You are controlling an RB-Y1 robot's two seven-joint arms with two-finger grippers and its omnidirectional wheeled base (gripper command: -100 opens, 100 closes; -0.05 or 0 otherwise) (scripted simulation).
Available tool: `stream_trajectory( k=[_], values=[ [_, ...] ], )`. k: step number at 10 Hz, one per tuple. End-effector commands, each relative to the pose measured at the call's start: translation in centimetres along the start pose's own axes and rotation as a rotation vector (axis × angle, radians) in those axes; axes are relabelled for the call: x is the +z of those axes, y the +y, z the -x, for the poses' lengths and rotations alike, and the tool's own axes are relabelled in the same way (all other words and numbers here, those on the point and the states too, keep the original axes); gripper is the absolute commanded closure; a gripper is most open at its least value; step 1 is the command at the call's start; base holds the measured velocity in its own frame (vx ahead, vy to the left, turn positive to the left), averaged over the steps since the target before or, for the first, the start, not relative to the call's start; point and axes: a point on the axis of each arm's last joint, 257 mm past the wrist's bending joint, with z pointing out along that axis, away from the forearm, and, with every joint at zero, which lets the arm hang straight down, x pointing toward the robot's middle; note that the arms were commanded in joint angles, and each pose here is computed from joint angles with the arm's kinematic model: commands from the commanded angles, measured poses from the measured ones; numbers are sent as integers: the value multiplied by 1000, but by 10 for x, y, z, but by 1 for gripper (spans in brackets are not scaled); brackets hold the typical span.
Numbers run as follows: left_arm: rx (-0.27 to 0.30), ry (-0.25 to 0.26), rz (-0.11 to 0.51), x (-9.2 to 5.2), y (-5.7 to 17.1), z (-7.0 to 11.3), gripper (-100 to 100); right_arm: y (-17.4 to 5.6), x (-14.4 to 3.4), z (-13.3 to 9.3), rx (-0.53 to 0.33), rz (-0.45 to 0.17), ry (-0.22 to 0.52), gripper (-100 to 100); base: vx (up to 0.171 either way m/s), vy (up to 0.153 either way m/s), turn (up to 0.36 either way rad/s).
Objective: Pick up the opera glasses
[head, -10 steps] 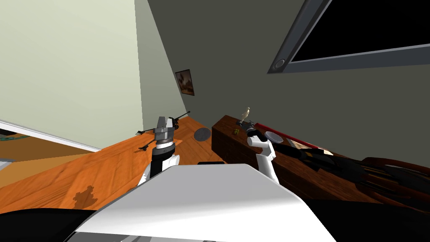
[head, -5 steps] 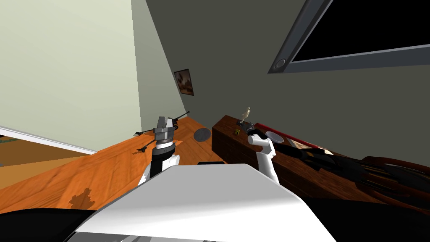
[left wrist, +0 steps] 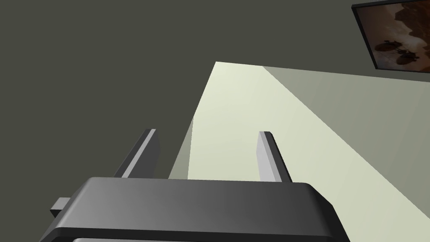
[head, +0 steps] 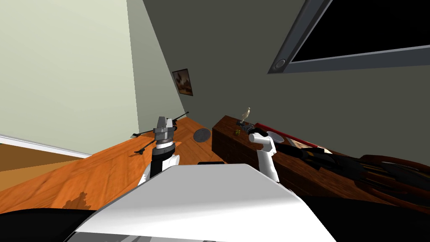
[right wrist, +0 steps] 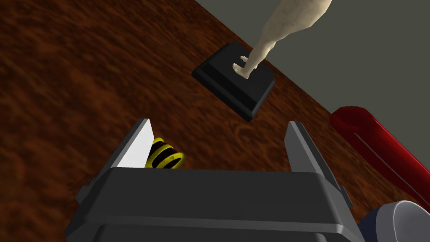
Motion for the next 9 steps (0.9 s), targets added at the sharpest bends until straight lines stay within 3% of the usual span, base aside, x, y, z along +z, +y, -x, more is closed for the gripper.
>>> stream_trajectory(
  k=[1, 2, 4, 5, 7, 9],
  values=[
    [0, 0, 0, 0, 0, 0, 0, -3, 1, 6, 21, -11, -26, -100, 15, 19, 4],
    [0, 0, 0, 0, 0, 0, 0, 0, 6, 9, 85, -23, -53, -100, 35, 28, -47],
    [0, 0, 0, 0, 0, 0, 0, -4, 5, 17, 103, -35, -86, -100, 28, 26, -20],
    [0, 0, 0, 0, 0, 0, 0, -2, 9, 20, 168, -47, -115, -100, 37, 27, -49],
    [0, 0, 0, 0, 0, 0, 0, -5, 8, 28, 183, -57, -145, -100, 22, 26, -18],
    [0, 0, 0, 0, 0, 0, 0, -7, 10, 37, 261, -75, -202, -100, 28, 33, -44]
  ],
)
